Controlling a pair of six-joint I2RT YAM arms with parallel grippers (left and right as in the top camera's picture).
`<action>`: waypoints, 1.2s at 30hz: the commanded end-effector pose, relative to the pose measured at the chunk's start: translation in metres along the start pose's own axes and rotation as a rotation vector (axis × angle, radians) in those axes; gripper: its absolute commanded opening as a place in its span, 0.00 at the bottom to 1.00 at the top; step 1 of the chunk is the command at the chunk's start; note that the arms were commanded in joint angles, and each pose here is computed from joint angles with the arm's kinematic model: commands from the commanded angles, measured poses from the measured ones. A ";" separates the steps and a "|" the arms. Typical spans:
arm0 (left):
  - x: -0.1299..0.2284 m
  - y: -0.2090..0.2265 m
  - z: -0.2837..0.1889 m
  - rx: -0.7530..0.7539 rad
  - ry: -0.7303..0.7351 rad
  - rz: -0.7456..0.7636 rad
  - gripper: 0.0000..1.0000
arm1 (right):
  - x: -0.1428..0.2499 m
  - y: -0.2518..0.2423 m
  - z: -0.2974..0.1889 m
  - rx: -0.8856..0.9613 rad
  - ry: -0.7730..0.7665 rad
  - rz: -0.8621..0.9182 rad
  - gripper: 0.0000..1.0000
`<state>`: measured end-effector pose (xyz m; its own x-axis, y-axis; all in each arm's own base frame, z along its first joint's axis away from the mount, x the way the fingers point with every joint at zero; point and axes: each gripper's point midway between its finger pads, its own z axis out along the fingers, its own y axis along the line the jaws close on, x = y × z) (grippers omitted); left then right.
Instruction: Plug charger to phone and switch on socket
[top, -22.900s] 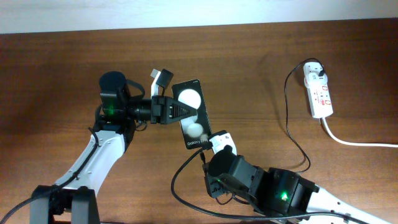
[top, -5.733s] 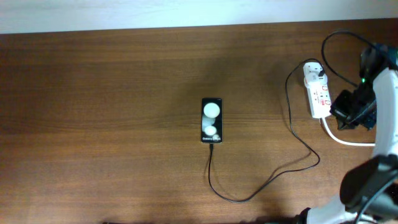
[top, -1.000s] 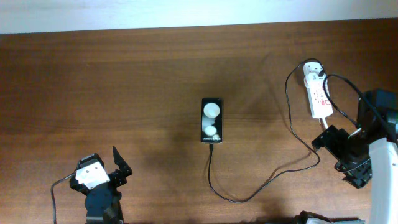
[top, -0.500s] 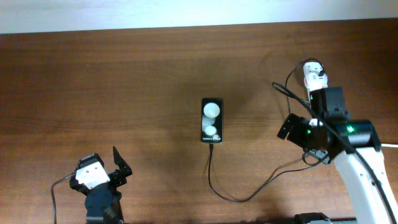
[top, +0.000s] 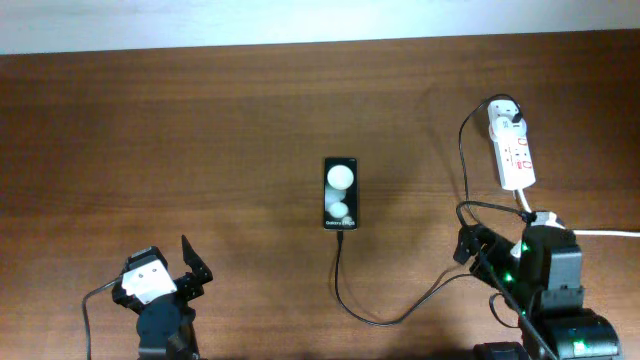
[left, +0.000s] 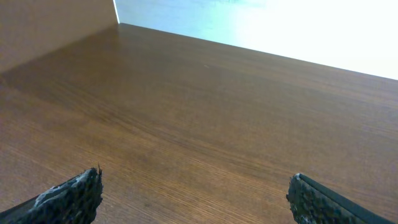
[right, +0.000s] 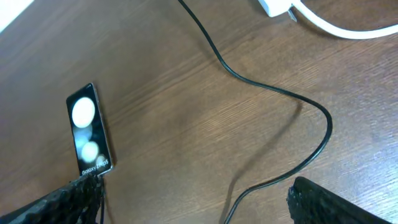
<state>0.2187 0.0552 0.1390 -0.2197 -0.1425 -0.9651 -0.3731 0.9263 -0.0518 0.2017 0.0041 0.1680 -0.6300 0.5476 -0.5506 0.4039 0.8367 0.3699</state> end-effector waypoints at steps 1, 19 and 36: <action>0.001 0.004 0.001 -0.020 -0.001 0.019 0.99 | 0.004 0.000 0.002 -0.008 0.004 -0.003 0.99; 0.001 0.004 0.001 -0.020 -0.001 0.019 0.99 | -0.008 0.014 -0.005 -0.339 -0.432 -0.003 0.99; 0.001 0.004 0.001 -0.020 -0.001 0.019 0.99 | -0.035 0.025 0.013 -0.473 -0.687 0.010 0.99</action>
<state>0.2187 0.0552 0.1389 -0.2202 -0.1421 -0.9651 -0.3730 0.9264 -0.0513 0.2402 0.0088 0.1945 -0.0396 0.5655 -0.8238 -0.0223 0.8237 0.5666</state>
